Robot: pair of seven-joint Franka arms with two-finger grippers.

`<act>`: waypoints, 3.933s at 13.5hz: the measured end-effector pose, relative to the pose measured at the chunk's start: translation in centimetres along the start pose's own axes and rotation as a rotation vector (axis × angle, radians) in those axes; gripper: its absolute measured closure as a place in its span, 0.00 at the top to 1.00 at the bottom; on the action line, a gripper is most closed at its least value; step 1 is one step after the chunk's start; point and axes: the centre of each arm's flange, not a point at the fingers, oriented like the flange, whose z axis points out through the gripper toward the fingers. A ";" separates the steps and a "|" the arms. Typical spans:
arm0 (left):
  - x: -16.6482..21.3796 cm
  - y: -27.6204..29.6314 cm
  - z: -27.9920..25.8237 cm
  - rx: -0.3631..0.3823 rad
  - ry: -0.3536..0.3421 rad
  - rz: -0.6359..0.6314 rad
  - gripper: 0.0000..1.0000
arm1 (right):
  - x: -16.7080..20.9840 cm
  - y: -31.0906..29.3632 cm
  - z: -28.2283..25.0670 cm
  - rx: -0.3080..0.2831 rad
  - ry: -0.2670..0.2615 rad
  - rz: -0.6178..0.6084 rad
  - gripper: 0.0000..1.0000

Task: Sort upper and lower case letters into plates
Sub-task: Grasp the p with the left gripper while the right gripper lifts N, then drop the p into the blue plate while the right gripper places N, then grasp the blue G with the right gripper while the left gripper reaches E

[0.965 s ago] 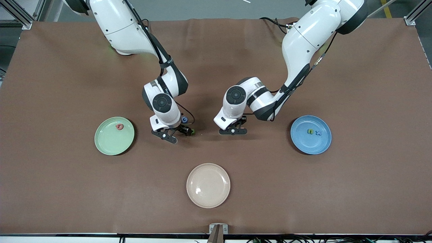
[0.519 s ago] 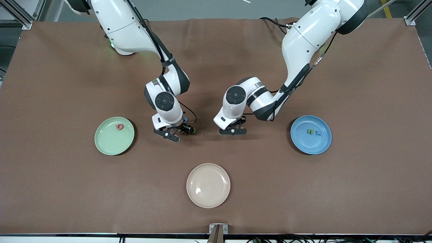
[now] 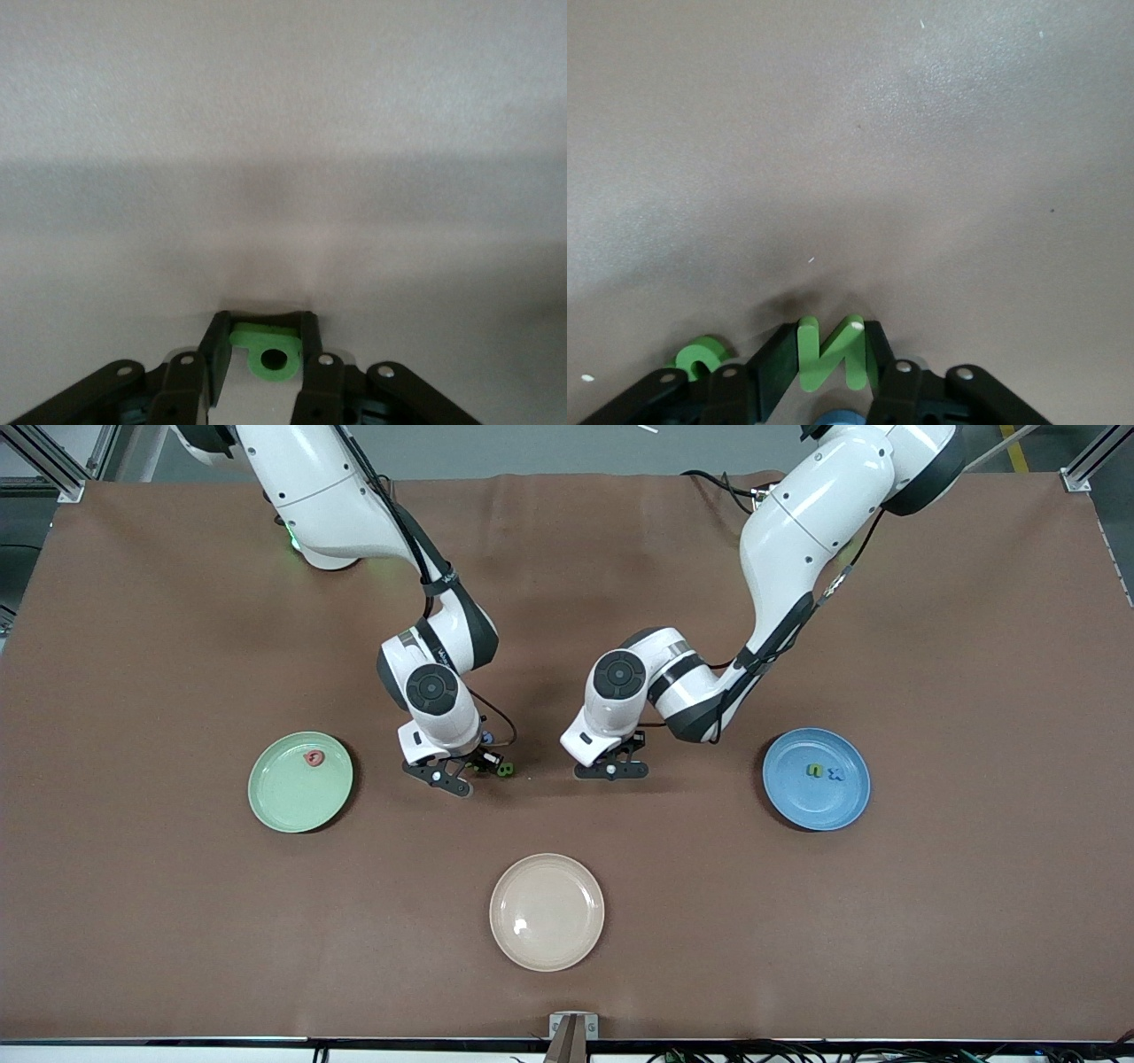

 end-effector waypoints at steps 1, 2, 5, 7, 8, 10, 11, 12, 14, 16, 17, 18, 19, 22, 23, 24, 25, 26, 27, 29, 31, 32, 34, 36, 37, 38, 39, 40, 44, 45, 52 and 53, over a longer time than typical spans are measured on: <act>0.6 -0.3 -0.3 -0.004 0.007 -0.009 0.36 | 0.1 0.1 -0.3 -0.003 -0.002 0.002 0.33; 1.7 -1.1 -1.0 -0.008 0.020 -0.015 0.36 | 0.4 0.4 -0.2 -0.008 -0.004 0.006 0.33; 5.2 -5.0 -4.6 0.015 0.047 0.019 0.36 | 2.8 2.6 -0.8 -0.047 -0.035 -0.023 0.33; 6.5 -7.8 -7.3 0.046 0.059 0.067 0.36 | 6.0 5.5 -3.3 -0.067 -0.070 -0.071 0.33; 7.0 -9.8 -8.3 0.064 0.061 0.093 0.36 | 7.7 7.4 -5.1 -0.068 -0.086 -0.102 0.33; 7.4 -14.5 -9.3 0.099 0.052 0.139 0.36 | 11.5 12.0 -8.1 -0.057 -0.109 -0.176 0.33; 7.5 -16.9 -9.5 0.116 0.042 0.153 0.36 | 13.4 14.6 -9.0 -0.050 -0.118 -0.209 0.33; 7.5 -19.1 -9.6 0.129 0.030 0.168 0.36 | 14.9 17.1 -9.3 -0.043 -0.126 -0.235 0.33; 7.3 -23.3 -9.4 0.133 -0.001 0.188 0.36 | 16.8 20.9 -8.4 -0.035 -0.140 -0.268 0.33; 7.1 -27.2 -9.0 0.115 -0.022 0.206 0.36 | 17.2 23.7 -6.3 -0.020 -0.115 -0.291 0.33; 7.0 -29.2 -8.7 0.103 -0.023 0.217 0.36 | 17.0 24.8 -5.0 -0.013 -0.098 -0.300 0.33; 6.8 -31.1 -8.1 0.096 -0.019 0.231 0.36 | 16.8 25.7 -3.9 -0.008 -0.082 -0.307 0.33; 6.6 -32.7 -7.5 0.100 -0.015 0.243 0.36 | 16.7 26.5 -3.2 -0.004 -0.070 -0.311 0.33; 5.5 -35.0 -5.8 0.109 0.005 0.269 0.36 | 16.2 26.6 -2.1 0.005 -0.044 -0.319 0.33; 5.1 -34.9 -5.3 0.103 0.007 0.274 0.36 | 16.1 26.4 -1.9 0.008 -0.040 -0.324 0.33; 4.7 -34.7 -5.0 0.097 0.007 0.279 0.36 | 15.9 26.2 -1.6 0.011 -0.039 -0.326 0.33; 4.3 -34.5 -4.7 0.094 0.003 0.284 0.36 | 15.8 25.9 -1.3 0.014 -0.042 -0.327 0.33; 4.0 -34.2 -4.5 0.092 -0.002 0.290 0.36 | 15.6 25.7 -1.1 0.018 -0.046 -0.328 0.33; 3.8 -34.0 -4.3 0.090 -0.006 0.294 0.36 | 15.4 25.4 -0.8 0.023 -0.051 -0.327 0.33; 3.4 -33.8 -3.9 0.084 -0.005 0.301 0.36 | 15.2 25.1 -0.6 0.027 -0.058 -0.328 0.33; 3.2 -33.7 -3.4 0.088 -0.001 0.322 0.36 | 15.0 25.0 -0.4 0.026 -0.064 -0.329 0.33; 3.1 -33.7 -3.0 0.089 0.000 0.330 0.36 | 15.0 25.0 -0.3 0.025 -0.067 -0.329 0.33; 3.1 -33.7 -2.6 0.084 0.003 0.339 0.36 | 14.8 25.0 0.0 0.023 -0.076 -0.329 0.33; 3.1 -33.7 -2.3 0.079 0.006 0.341 0.36 | 14.7 25.1 0.1 0.021 -0.086 -0.329 0.48; 3.1 -33.7 -2.3 0.078 0.006 0.341 0.36 | 14.7 25.0 0.1 0.019 -0.093 -0.330 0.60; 3.1 -33.7 -2.3 0.077 0.006 0.340 0.36 | 14.7 24.8 -0.2 0.015 -0.112 -0.332 0.69; 3.1 -33.7 -2.3 0.077 0.007 0.340 0.36 | 14.9 24.4 -0.9 0.009 -0.139 -0.332 0.80; 3.1 -33.8 -2.3 0.076 0.009 0.338 0.36 | 15.3 23.6 -2.2 0.004 -0.168 -0.326 0.89; 4.2 -35.0 -3.8 0.085 0.047 0.317 0.71 | 13.9 17.3 -8.1 -0.009 -0.190 -0.232 1.00; 4.5 -35.1 -4.5 0.093 0.060 0.316 0.80 | 12.3 15.0 -8.4 -0.012 -0.182 -0.202 1.00; 4.6 -26.9 -11.1 0.138 0.052 0.175 1.00 | 0.3 2.5 -3.9 0.034 -0.079 -0.046 1.00; 4.2 -24.9 -11.6 0.130 0.049 0.139 1.00 | -0.2 2.1 -2.8 0.040 -0.069 -0.020 1.00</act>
